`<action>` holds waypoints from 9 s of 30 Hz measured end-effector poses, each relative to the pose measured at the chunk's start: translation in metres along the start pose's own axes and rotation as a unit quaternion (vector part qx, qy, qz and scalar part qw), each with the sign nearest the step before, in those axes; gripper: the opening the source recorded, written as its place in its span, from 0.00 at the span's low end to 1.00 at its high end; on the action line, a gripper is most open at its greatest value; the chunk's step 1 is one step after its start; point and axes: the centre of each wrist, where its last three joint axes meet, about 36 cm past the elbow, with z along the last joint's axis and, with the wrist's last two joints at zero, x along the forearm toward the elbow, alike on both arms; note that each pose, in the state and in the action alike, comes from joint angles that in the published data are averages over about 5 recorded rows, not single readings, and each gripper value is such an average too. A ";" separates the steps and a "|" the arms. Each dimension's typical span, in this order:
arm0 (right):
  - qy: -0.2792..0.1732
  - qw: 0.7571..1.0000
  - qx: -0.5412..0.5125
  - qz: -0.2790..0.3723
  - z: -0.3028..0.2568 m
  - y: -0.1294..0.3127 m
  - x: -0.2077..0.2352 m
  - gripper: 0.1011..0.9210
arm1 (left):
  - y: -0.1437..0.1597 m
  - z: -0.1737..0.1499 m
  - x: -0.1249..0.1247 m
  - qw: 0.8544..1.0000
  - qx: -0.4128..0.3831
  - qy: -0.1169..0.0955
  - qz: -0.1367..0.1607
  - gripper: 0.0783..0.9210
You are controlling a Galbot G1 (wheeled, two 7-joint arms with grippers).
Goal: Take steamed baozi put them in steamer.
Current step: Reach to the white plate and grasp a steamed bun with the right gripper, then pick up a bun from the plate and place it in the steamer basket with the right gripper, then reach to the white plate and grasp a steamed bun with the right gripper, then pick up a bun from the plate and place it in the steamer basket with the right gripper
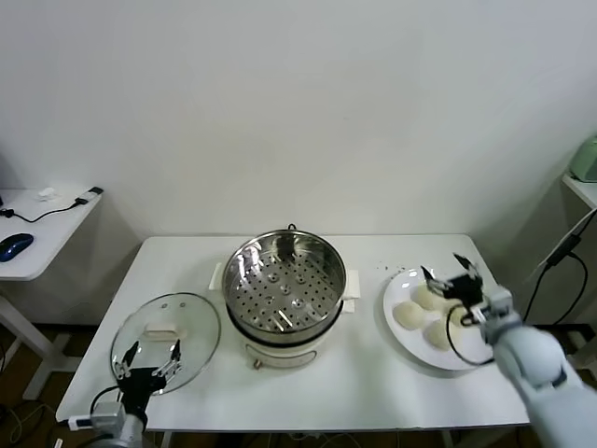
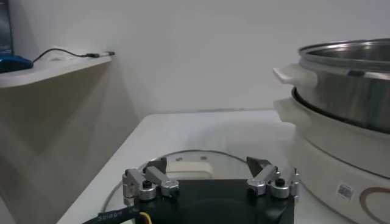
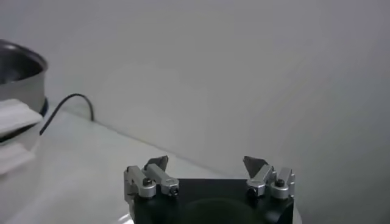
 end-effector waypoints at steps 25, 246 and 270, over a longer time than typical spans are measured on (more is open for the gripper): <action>0.246 0.856 0.281 -0.359 -0.052 -0.132 -0.083 0.88 | -0.002 0.013 -0.001 1.000 -0.004 0.007 0.001 0.88; 0.150 0.841 0.348 -0.386 -0.421 0.134 -0.134 0.64 | -0.022 -0.019 0.020 1.000 0.000 -0.020 0.018 0.88; 0.159 0.837 0.353 -0.387 -0.384 0.211 -0.183 0.83 | -0.025 -0.020 0.019 1.000 0.003 -0.018 0.022 0.88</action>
